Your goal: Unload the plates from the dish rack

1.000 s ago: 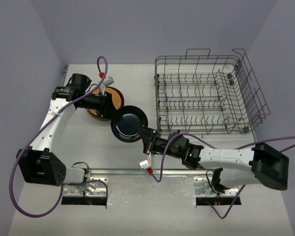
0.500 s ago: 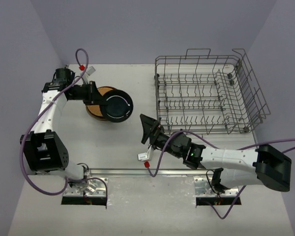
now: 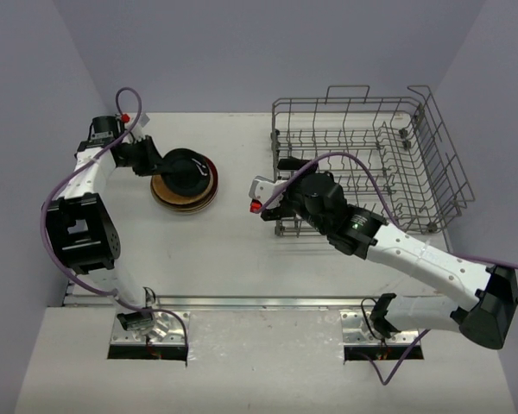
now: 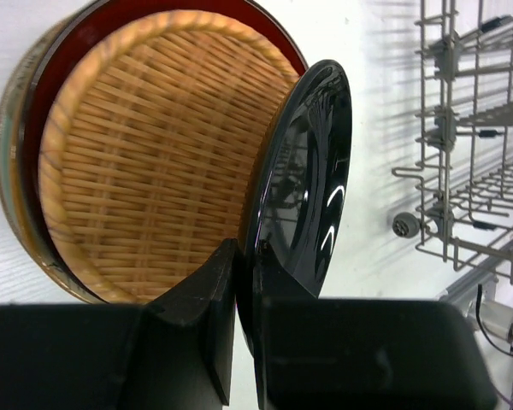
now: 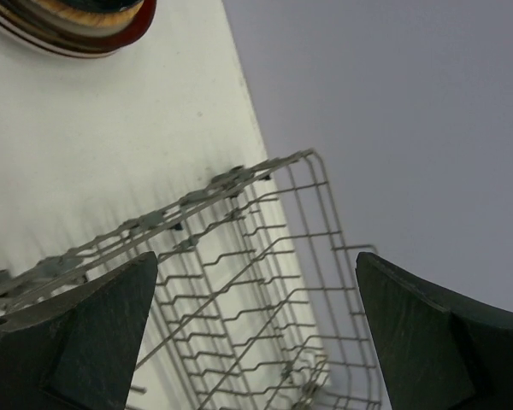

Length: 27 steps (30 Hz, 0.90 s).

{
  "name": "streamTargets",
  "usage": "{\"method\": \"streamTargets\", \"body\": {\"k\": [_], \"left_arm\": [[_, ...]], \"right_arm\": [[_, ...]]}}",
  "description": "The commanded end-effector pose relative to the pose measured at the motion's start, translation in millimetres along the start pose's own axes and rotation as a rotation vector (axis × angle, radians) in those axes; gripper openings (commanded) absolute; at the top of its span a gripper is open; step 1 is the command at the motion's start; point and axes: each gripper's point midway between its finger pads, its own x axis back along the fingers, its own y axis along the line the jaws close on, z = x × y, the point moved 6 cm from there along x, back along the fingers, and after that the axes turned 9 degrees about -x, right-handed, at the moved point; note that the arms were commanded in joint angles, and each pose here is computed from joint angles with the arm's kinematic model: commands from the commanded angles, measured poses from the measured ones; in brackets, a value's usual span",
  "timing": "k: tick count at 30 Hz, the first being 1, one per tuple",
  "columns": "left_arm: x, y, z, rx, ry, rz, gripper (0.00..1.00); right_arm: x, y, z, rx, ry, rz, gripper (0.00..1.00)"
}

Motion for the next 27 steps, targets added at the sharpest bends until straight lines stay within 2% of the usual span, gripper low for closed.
{"method": "streamTargets", "body": {"k": [1, 4, 6, 8, 13, 18, 19, 25, 27], "left_arm": [[0.4, 17.7, -19.2, 0.022, -0.082, -0.067, 0.0], [-2.4, 25.7, -23.5, 0.036, -0.092, -0.104, 0.0], [-4.7, 30.3, -23.6, 0.045, -0.088, -0.122, 0.07], [-6.4, 31.6, -23.3, 0.045, -0.083, -0.124, 0.19], [-2.6, 34.2, -23.6, 0.038, -0.082, -0.162, 0.68], [17.6, 26.2, -36.6, -0.033, -0.126, -0.218, 0.97], [23.9, 23.0, -40.6, -0.051, -0.141, -0.231, 1.0], [67.6, -17.7, -66.0, -0.3, -0.237, -0.378, 1.0], [65.3, -38.8, -64.0, -0.396, -0.223, -0.453, 1.0]], "right_arm": [[7.6, 17.9, 15.6, -0.228, 0.088, -0.105, 0.99], [10.2, 21.5, 22.1, -0.275, 0.105, -0.118, 0.99], [10.7, 20.2, 24.9, -0.313, 0.122, -0.124, 0.99], [10.3, 15.9, 27.4, -0.36, 0.139, -0.12, 0.99], [9.0, 5.5, 33.1, -0.447, 0.161, -0.09, 0.99], [8.7, -13.8, 36.3, -0.572, 0.204, -0.064, 0.99], [8.2, -20.9, 41.3, -0.628, 0.225, -0.047, 0.99], [16.4, -71.5, 95.8, -1.015, 0.404, 0.112, 0.99], [25.6, -76.3, 111.7, -1.091, 0.439, 0.156, 0.99]]}}
